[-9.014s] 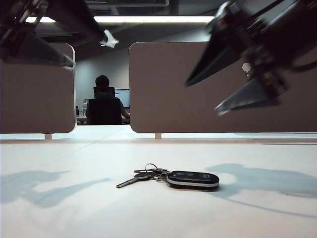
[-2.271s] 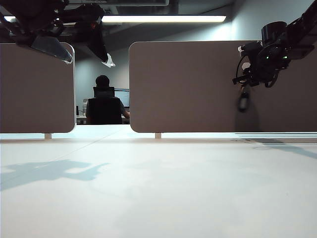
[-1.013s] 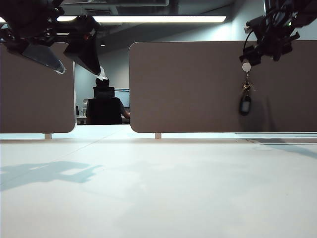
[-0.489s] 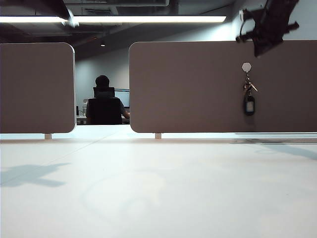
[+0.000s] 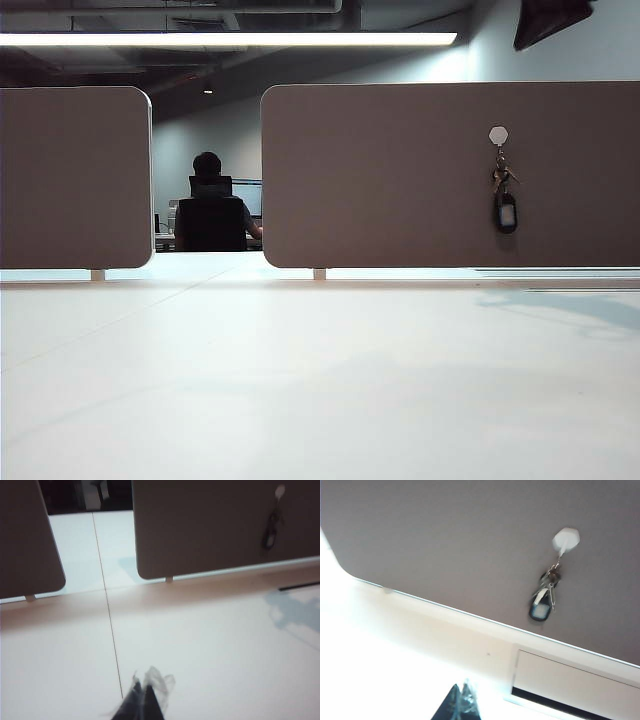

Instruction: Hang the bunch of keys on the hook.

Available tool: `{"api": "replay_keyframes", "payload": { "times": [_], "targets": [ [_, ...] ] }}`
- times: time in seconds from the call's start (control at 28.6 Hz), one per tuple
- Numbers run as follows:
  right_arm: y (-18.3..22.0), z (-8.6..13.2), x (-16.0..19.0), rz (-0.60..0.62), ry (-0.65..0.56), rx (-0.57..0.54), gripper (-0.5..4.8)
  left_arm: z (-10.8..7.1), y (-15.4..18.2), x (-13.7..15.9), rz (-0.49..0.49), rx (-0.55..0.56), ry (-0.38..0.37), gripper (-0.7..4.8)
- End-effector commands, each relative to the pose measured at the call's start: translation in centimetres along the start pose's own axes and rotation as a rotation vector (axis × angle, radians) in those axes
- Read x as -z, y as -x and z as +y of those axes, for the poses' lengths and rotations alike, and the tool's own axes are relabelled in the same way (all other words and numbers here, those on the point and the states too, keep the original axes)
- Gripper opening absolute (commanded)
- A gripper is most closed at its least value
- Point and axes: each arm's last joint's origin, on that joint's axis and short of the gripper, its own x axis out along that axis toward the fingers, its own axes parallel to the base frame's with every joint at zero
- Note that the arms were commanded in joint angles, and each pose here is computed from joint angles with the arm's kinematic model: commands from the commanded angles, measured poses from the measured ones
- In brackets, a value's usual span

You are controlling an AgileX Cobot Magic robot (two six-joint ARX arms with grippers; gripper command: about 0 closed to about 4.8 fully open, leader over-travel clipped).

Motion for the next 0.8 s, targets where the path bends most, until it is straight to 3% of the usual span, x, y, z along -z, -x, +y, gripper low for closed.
{"api": "replay_keyframes", "payload": {
  "times": [0.03, 0.17, 0.35, 0.8],
  "targets": [
    [3.7, 0.7, 0.3, -0.106, -0.003, -0.016, -0.09, 0.4, 1.4, 0.1, -0.027, -0.007, 0.016, -0.05],
    [6.5, 1.6, 2.8, -0.098, -0.006, -0.051, -0.09, 0.6, 2.3, 0.5, -0.033, -0.006, 0.019, -0.05],
    [10.4, 2.8, 6.8, -0.111, -0.036, -0.050, -0.09, 0.7, 2.9, 1.3, 0.001, 0.000, 0.101, -0.05],
    [16.2, 5.5, 17.7, -0.174, -0.144, -0.060, -0.09, 0.4, 1.1, 4.7, 0.081, 0.013, 0.085, -0.05]
  ]
}}
